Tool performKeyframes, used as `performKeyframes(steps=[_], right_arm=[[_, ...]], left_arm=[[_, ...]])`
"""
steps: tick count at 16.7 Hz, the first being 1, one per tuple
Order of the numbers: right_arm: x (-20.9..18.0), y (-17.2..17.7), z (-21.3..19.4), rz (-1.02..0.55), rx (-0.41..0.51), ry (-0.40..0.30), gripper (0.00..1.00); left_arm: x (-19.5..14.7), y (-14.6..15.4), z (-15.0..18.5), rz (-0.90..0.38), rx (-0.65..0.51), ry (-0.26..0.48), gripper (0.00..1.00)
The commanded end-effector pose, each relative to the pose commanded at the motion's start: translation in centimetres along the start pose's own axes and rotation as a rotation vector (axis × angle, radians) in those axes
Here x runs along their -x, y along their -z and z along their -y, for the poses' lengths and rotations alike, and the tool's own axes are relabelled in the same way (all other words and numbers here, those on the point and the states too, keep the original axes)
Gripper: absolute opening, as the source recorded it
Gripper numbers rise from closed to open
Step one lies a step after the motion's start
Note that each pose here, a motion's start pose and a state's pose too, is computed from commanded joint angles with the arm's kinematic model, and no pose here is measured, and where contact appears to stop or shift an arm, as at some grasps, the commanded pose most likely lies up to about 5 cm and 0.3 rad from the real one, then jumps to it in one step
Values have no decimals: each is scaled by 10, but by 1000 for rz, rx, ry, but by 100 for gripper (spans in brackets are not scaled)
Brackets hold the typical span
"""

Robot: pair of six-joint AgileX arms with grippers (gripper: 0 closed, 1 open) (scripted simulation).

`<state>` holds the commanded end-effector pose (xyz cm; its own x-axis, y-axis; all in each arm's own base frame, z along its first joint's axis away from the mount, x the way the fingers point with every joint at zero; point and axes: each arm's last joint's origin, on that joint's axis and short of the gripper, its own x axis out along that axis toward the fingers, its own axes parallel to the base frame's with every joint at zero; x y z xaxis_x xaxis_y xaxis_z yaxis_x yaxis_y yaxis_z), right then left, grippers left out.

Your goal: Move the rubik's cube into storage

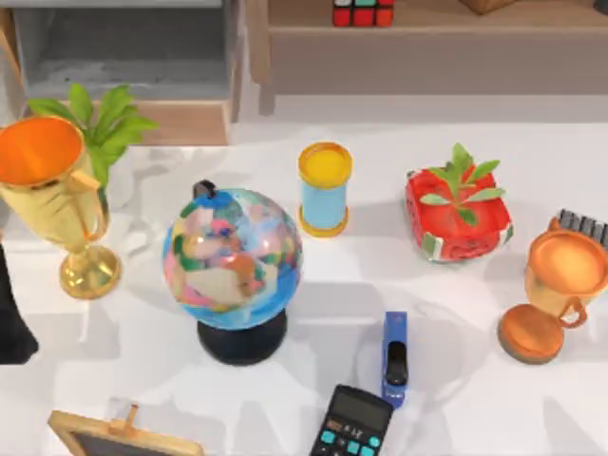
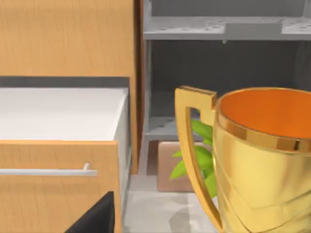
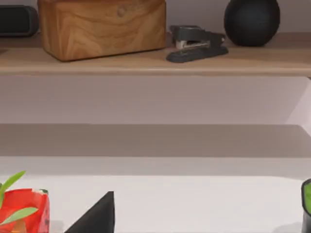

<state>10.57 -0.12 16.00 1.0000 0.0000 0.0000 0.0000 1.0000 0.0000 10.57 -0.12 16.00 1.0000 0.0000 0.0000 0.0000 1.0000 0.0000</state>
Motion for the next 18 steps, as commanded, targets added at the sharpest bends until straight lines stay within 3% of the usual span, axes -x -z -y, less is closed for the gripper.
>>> performKeyframes(steps=[3,5,11,15,18], right_arm=[[0,0,0,0,0,0,100],[0,0,0,0,0,0,100],[0,0,0,0,0,0,100],[0,0,0,0,0,0,100],[0,0,0,0,0,0,100]], left_arm=[[0,-3,0,9,0,-1,100],[0,-21,2,54,5,-5,100],[-23,-140,18,297,83,-11,100],[-89,-203,58,338,154,-9,100],[-154,-205,114,287,169,-7,100]])
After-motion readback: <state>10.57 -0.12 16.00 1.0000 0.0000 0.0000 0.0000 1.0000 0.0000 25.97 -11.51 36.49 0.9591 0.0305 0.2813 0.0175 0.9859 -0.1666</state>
